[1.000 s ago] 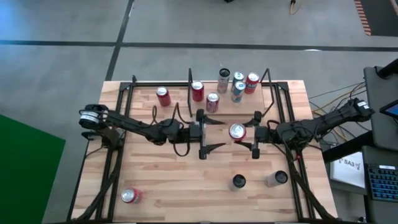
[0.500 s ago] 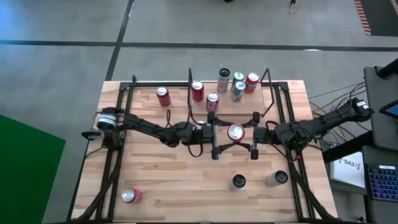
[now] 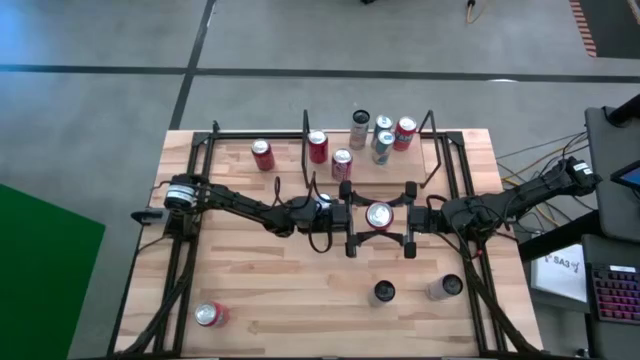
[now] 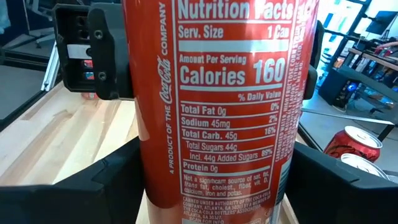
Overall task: Place canned beverage on shelf
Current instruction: Put the red soda can on the shelf
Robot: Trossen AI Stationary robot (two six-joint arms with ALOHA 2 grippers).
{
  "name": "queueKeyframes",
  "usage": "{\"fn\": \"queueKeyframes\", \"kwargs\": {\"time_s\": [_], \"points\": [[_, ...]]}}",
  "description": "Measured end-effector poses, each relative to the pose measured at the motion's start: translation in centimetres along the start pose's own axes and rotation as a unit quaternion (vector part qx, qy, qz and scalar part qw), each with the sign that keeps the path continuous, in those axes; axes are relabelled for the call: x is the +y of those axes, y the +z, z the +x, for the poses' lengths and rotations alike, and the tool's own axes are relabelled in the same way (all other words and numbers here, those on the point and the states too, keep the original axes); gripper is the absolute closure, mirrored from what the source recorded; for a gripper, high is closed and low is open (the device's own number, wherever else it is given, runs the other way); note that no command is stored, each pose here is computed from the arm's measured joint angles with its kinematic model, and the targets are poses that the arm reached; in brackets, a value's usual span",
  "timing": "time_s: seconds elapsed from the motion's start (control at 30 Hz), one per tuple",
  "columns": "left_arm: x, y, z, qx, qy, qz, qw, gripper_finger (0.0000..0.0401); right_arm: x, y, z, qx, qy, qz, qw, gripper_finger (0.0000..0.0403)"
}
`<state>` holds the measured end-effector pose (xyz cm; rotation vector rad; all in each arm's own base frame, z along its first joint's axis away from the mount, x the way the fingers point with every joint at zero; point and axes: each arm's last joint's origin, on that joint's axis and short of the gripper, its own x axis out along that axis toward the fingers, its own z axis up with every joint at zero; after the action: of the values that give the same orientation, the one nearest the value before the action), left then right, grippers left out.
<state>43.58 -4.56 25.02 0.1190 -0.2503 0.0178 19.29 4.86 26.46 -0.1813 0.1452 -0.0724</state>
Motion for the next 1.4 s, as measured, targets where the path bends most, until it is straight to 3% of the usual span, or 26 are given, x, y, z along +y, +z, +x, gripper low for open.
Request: {"fn": "queueKeyframes", "kwargs": {"time_s": [0.2, 0.37, 0.77, 1.4], "points": [[0.1, 0.0, 0.0, 0.008, 0.006, 0.000, 1.000, 0.0119, 0.0, 0.0, 0.0, 0.001, -0.006, 0.004, 1.000, 0.0067], [0.1, 0.0, -0.4, 0.042, 0.029, 0.016, 0.999, 0.0119, -0.2, 0.2, -0.2, -0.005, -0.019, 0.013, 1.000, 0.0060], [-1.1, 2.4, -2.2, 0.158, 0.113, 0.125, 0.973, 0.0119, -1.2, 3.6, -1.0, 0.061, -0.042, 0.028, 0.997, 0.0058], [-1.0, 1.8, -2.6, 0.179, 0.144, 0.104, 0.968, 0.0110, 0.2, 6.4, 3.2, 0.124, -0.036, -0.018, 0.992, 0.0057]]}}
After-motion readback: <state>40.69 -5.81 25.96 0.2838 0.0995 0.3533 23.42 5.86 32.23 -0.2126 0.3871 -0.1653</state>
